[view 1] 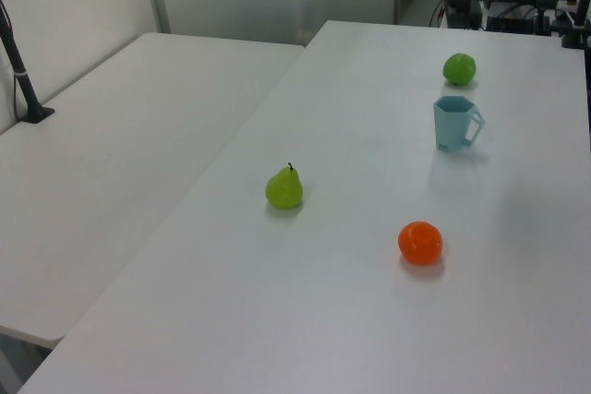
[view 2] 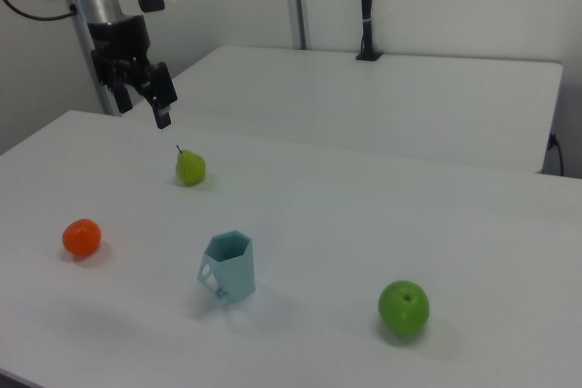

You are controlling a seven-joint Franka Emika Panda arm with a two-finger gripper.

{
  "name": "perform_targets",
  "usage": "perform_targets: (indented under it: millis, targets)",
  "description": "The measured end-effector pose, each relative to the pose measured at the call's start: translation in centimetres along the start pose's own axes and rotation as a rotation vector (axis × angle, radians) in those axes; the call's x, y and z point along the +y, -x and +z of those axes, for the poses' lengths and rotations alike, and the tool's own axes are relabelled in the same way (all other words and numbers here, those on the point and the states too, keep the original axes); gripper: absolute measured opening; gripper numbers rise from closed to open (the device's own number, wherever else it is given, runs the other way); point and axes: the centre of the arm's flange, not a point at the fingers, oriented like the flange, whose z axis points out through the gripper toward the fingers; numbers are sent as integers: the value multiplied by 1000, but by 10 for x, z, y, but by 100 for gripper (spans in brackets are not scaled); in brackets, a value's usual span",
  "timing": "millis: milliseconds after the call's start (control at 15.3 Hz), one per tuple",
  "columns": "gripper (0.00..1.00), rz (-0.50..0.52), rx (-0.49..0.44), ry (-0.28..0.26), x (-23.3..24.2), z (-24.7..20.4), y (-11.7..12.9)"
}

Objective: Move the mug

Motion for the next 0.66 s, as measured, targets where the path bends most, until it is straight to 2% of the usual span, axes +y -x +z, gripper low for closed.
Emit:
perform_targets:
  millis: [197, 393, 524, 655]
  targets:
    - [100, -17, 41, -7, -2, -3, -10]
    - [100, -87, 114, -16, -2, 2, -28]
    - [100, -136, 117, -12, 7, 6, -33]
    - [100, -138, 117, -22, 9, 6, -33]
